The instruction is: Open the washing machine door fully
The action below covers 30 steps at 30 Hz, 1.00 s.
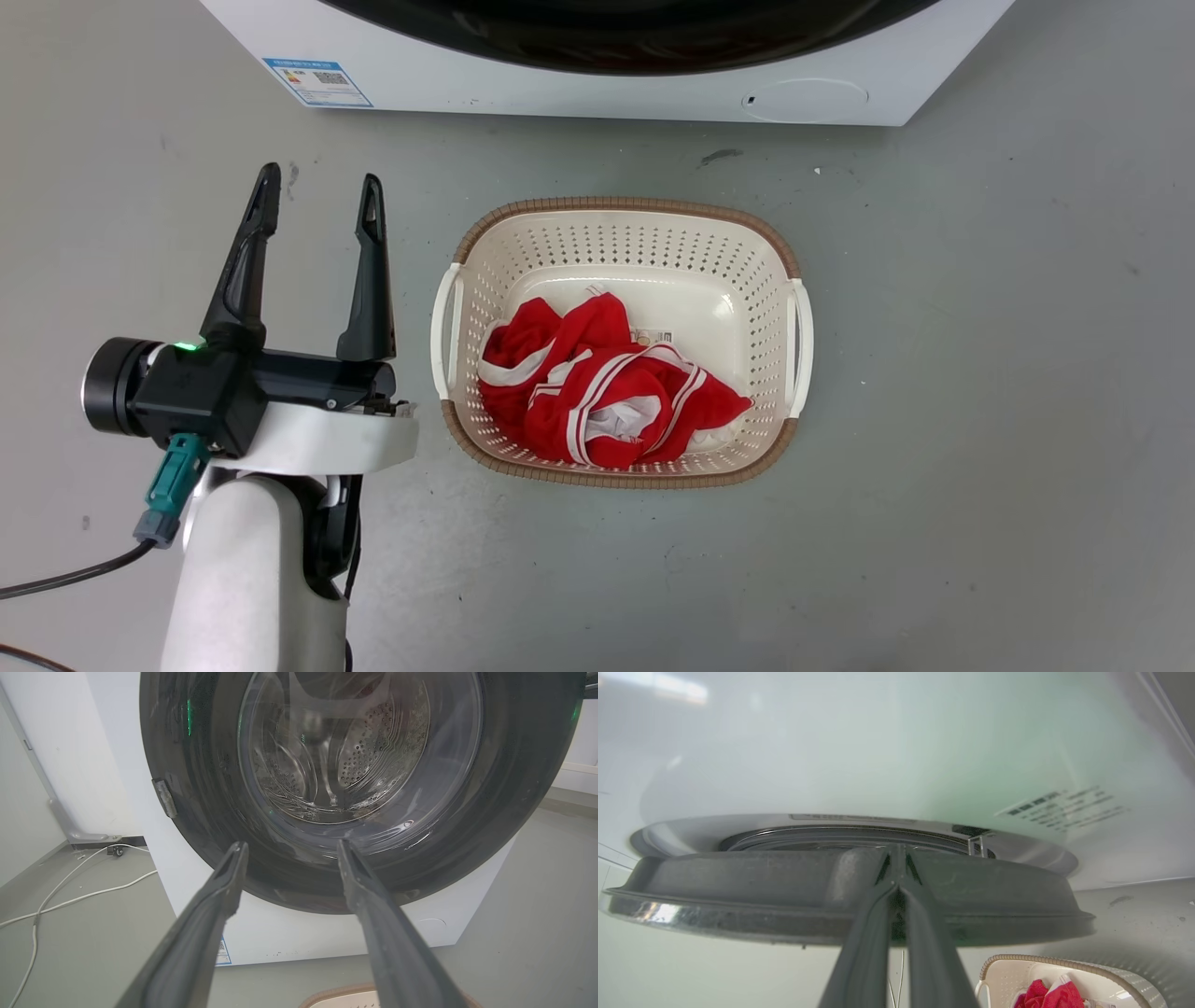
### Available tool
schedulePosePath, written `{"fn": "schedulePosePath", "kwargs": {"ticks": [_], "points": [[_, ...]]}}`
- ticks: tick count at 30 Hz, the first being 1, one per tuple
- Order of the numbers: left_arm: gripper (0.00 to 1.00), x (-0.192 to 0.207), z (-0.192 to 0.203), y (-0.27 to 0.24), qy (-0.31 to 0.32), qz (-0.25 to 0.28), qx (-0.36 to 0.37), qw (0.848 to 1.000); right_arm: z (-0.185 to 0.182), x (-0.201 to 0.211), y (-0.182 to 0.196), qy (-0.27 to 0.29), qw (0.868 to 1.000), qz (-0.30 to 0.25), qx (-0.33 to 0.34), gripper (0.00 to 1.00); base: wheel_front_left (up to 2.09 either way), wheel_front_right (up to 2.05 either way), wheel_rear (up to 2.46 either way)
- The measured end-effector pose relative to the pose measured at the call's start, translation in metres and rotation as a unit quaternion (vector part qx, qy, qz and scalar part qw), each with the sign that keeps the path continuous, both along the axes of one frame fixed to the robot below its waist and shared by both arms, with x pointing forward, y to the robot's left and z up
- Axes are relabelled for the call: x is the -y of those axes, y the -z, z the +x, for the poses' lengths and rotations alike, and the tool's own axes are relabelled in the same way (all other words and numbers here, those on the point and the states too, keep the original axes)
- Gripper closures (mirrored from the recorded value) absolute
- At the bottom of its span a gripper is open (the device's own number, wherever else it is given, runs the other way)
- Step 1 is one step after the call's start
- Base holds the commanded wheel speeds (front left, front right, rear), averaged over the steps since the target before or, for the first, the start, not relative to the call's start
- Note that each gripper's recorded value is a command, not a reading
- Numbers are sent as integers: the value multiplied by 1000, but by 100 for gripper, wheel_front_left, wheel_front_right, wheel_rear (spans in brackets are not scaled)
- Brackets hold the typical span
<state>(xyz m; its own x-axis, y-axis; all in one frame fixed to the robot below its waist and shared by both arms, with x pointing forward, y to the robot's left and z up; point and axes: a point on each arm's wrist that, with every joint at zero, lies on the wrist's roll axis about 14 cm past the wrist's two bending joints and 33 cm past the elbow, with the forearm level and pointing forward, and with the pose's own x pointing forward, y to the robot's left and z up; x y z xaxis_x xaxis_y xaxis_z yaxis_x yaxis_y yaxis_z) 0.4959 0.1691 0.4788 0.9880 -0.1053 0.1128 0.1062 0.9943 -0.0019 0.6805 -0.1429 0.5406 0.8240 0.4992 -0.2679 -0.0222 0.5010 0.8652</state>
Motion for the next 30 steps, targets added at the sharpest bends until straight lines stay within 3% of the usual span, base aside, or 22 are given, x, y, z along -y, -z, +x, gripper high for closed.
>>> {"fn": "schedulePosePath", "kwargs": {"ticks": [13,30], "points": [[0,5,1,-6,6,-7,6,1000,-25,-32,-3,-83,994,68,-27,100,0,0,0],[0,4,-28,-35,3,-9,23,1000,-95,-62,-12,-173,979,89,-54,100,0,0,0]]}}
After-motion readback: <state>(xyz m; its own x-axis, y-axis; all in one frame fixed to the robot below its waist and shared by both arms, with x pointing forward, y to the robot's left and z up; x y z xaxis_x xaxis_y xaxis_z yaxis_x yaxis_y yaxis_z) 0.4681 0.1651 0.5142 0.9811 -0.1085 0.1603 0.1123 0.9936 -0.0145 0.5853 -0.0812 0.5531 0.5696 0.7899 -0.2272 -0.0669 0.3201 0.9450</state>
